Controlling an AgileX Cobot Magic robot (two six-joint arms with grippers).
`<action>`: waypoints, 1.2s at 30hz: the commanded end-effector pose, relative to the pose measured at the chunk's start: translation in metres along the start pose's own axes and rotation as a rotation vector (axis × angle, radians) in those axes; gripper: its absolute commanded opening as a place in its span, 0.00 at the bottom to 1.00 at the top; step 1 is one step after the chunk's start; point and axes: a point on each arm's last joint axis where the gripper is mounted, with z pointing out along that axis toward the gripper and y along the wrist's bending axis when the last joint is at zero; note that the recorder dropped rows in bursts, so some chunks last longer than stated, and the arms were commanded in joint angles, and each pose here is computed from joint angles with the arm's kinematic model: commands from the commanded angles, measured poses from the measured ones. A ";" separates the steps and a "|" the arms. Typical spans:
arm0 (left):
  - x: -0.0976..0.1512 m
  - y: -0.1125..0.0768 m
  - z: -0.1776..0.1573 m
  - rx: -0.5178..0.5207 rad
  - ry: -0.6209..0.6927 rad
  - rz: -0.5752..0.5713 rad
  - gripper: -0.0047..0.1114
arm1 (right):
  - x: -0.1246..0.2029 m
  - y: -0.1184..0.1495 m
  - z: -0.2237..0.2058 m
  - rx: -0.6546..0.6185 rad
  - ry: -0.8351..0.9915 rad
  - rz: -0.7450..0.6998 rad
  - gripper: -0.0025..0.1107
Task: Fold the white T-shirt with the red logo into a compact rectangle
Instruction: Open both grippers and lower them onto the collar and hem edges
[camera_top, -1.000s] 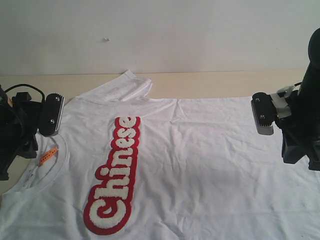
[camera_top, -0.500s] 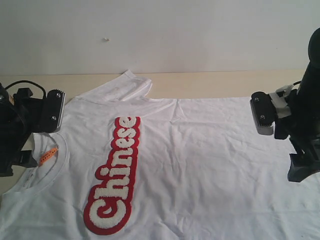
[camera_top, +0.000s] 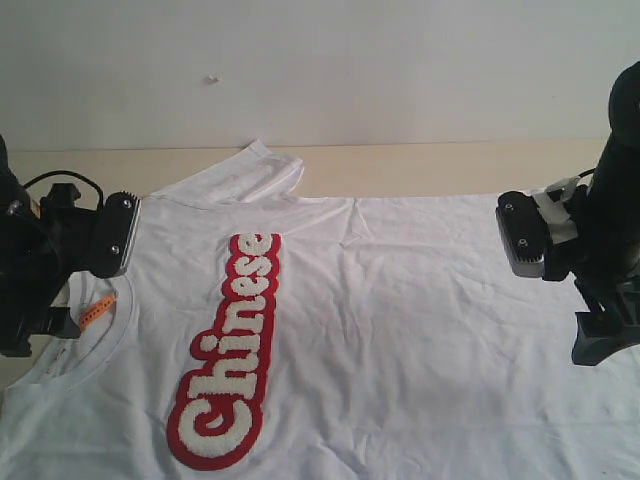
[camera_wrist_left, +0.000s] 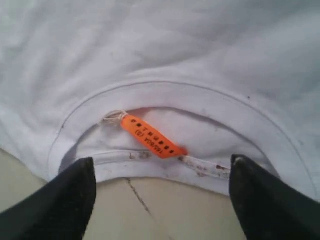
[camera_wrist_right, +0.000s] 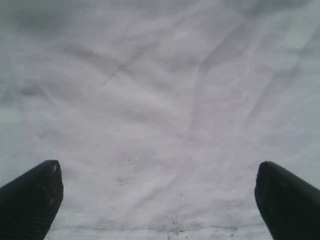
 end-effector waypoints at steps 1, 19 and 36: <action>0.001 -0.003 0.013 0.048 0.006 0.015 0.61 | -0.001 -0.004 0.003 0.022 -0.002 -0.012 0.95; -0.005 0.015 0.014 -0.118 -0.057 -0.091 0.15 | 0.001 -0.005 0.019 -0.032 0.023 -0.010 0.95; -0.003 0.001 0.004 0.066 -0.026 -0.075 0.94 | 0.001 -0.005 0.019 -0.034 0.029 0.035 0.95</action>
